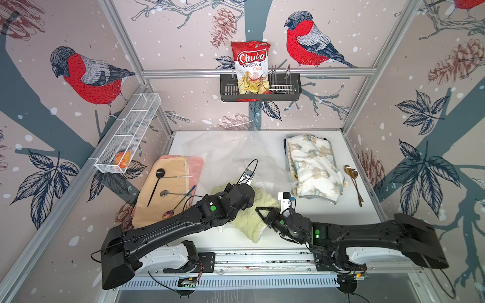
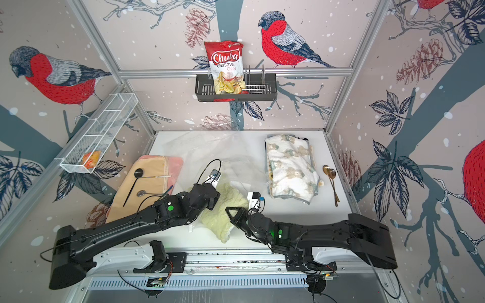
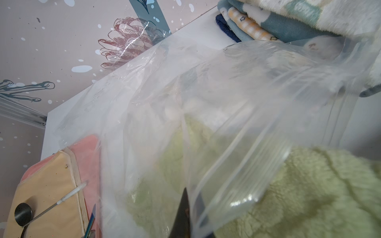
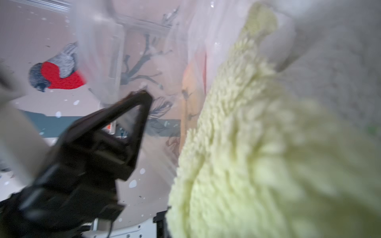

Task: Take the blanket out of the vacuum bag
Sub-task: Take out the blanket from the vacuum bag, then place the blanket at the center of the board.

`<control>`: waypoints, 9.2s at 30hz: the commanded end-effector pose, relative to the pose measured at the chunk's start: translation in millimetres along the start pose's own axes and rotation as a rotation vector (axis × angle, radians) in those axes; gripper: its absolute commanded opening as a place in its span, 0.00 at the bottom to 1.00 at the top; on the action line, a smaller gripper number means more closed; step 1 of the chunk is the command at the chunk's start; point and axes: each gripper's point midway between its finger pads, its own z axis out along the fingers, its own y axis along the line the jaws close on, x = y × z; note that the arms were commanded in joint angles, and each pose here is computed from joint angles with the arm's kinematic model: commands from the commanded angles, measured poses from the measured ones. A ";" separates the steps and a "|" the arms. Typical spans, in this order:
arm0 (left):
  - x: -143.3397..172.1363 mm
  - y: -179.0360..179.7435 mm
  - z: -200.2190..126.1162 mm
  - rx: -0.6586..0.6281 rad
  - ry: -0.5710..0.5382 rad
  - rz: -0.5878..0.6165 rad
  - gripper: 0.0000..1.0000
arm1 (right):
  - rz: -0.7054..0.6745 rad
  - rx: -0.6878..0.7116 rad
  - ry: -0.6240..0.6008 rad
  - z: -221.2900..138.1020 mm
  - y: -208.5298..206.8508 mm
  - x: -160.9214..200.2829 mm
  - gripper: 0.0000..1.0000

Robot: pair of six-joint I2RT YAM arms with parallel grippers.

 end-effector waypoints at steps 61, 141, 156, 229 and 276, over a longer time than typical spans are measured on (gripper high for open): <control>-10.8 5.9 8.1 0.020 -0.013 -0.050 0.00 | -0.335 0.130 -0.539 -109.5 109.7 -447.7 0.00; -62.5 -31.4 -75.0 0.491 -0.355 -0.128 0.20 | -0.740 1.196 -0.261 -103.0 -57.7 -221.7 0.34; -58.4 -46.9 -68.7 0.547 -0.310 -0.119 0.69 | -0.729 1.425 -0.327 -120.5 -123.9 -234.6 0.57; -56.2 -46.5 -65.8 0.535 -0.288 -0.109 0.64 | -0.295 0.748 -0.439 -175.8 -89.7 -304.5 0.00; -56.4 -41.9 -62.6 0.504 -0.290 -0.119 0.68 | -0.365 0.875 -0.603 -160.5 -76.5 -447.1 0.59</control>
